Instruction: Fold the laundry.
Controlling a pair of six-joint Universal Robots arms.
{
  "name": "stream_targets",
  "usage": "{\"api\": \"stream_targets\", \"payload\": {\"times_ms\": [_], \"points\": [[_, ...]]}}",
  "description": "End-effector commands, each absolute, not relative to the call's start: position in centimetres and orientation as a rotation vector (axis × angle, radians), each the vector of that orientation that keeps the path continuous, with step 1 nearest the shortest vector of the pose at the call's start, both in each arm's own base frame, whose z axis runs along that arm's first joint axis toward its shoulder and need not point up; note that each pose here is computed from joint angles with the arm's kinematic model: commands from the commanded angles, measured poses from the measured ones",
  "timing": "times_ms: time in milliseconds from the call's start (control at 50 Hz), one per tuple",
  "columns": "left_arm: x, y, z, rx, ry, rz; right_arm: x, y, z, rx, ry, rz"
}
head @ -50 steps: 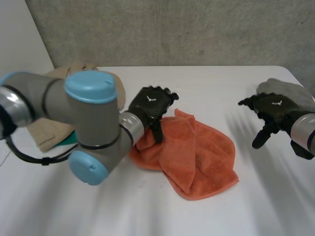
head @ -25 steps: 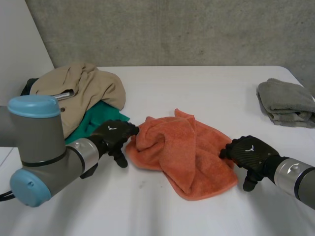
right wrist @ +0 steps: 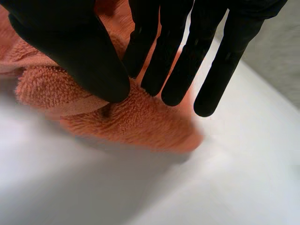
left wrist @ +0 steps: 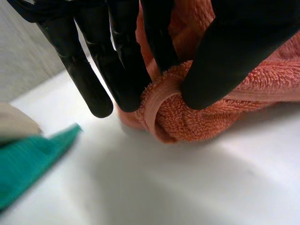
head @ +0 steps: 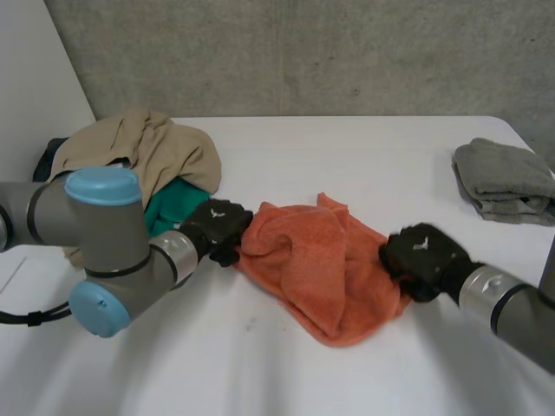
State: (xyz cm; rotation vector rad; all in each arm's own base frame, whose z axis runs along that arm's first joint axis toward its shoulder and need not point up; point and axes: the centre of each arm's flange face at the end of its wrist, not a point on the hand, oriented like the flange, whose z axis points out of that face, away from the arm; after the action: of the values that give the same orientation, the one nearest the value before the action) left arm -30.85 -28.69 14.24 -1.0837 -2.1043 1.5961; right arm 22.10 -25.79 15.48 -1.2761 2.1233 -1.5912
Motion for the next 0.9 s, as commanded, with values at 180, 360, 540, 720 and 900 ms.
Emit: {"api": "stream_targets", "payload": {"times_ms": [180, 360, 540, 720, 900], "points": [[-28.3, -25.0, 33.3, -0.905, -1.742, 2.214, 19.5, -27.9, 33.5, -1.011, 1.930, -2.170], [-28.5, -25.7, 31.9, -0.919, -1.790, 2.175, 19.5, -29.5, 33.6, -0.979, 2.007, -2.164], [-31.1, -31.8, 22.9, -1.107, -1.958, 2.064, 21.2, -34.8, 26.3, -1.044, 2.224, -1.996], [-33.7, -37.4, 35.0, -0.917, -1.319, 2.762, 22.1, -41.5, 34.0, -0.769, 1.847, -2.695], [-32.0, -36.1, 42.0, -0.608, -1.004, 3.012, 22.7, -41.4, 40.6, -0.549, 1.345, -3.007]]}}
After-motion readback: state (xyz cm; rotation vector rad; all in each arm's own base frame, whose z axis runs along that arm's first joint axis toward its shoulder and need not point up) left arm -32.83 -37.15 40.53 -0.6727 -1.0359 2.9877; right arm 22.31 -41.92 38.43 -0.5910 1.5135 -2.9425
